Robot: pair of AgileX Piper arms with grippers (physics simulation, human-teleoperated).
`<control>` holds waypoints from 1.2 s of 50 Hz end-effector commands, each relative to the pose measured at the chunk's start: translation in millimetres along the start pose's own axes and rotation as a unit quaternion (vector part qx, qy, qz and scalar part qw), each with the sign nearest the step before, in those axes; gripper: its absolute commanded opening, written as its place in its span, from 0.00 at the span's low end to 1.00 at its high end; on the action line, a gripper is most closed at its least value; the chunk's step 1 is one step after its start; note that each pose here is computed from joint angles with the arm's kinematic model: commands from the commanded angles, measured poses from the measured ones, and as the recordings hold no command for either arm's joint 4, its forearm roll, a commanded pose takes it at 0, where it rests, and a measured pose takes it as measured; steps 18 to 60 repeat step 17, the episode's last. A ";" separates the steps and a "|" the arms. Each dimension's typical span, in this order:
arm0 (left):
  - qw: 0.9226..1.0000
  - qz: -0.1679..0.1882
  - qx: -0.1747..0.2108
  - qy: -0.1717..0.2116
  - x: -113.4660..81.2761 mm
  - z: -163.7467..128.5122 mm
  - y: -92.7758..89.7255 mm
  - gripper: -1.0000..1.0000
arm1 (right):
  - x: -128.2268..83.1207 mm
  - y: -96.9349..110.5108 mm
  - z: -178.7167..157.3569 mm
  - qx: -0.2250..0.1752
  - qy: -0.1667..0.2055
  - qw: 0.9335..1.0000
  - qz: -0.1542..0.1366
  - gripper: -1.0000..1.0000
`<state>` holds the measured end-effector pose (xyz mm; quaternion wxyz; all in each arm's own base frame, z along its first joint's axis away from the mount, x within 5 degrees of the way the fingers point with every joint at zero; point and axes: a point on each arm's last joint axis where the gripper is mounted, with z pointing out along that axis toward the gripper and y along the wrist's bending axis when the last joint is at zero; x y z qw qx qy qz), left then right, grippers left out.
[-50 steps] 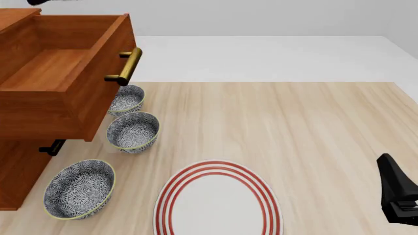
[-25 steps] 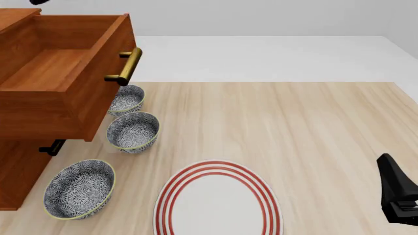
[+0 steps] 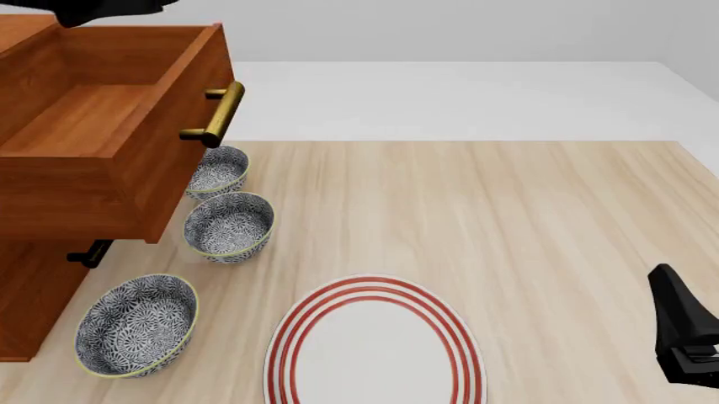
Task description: Open the top drawer of the cabinet.
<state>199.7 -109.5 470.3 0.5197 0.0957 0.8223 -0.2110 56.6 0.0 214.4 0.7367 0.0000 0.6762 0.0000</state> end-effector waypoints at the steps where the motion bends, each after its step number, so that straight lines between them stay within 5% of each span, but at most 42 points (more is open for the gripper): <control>1: 1.000 -0.001 0.008 -0.002 3.6 -7.6 -2.7 1.00 | 0.0 0.0 0.0 0.000 0.000 1.000 0.000 1.00; 60: 1.000 0.002 0.013 -0.007 7.7 -10.4 -3.1 1.00 | 0.0 0.0 0.0 0.000 0.000 1.000 0.000 1.00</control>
